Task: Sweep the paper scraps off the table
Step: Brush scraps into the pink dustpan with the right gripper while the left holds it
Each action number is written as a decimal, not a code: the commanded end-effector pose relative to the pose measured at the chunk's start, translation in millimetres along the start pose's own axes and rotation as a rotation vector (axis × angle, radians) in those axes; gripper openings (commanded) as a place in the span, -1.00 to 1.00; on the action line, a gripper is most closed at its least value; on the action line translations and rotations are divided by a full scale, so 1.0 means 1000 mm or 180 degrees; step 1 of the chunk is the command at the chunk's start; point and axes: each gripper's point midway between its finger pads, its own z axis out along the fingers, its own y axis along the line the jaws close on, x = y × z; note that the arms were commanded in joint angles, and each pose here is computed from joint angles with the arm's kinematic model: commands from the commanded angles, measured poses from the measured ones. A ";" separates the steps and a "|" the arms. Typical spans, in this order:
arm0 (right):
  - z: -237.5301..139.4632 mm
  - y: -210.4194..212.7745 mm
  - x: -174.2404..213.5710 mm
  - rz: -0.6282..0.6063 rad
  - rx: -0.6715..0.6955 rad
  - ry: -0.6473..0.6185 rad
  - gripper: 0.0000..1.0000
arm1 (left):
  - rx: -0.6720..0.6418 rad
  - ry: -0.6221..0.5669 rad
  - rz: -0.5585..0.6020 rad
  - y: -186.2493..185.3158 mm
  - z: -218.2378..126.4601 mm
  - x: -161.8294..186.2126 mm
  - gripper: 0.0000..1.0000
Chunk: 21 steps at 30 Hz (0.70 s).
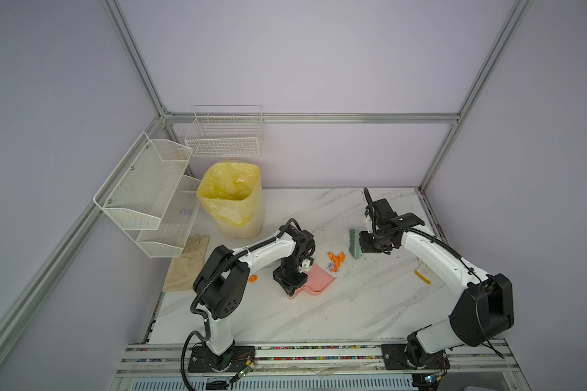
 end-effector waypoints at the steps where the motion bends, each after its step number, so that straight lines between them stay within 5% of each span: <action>1: -0.004 0.017 0.008 -0.0131 -0.0153 0.0013 -1.00 | -0.0064 -0.0209 0.0000 -0.003 -0.020 -0.017 -1.00; 11: -0.005 0.098 0.032 -0.0421 -0.0605 0.0091 -1.00 | -0.0140 -0.0138 -0.0026 0.002 -0.012 -0.025 -1.00; 21: -0.033 0.131 0.039 -0.0530 -0.1190 0.0062 -1.00 | -0.0188 -0.0207 -0.0044 0.006 -0.004 -0.033 -1.00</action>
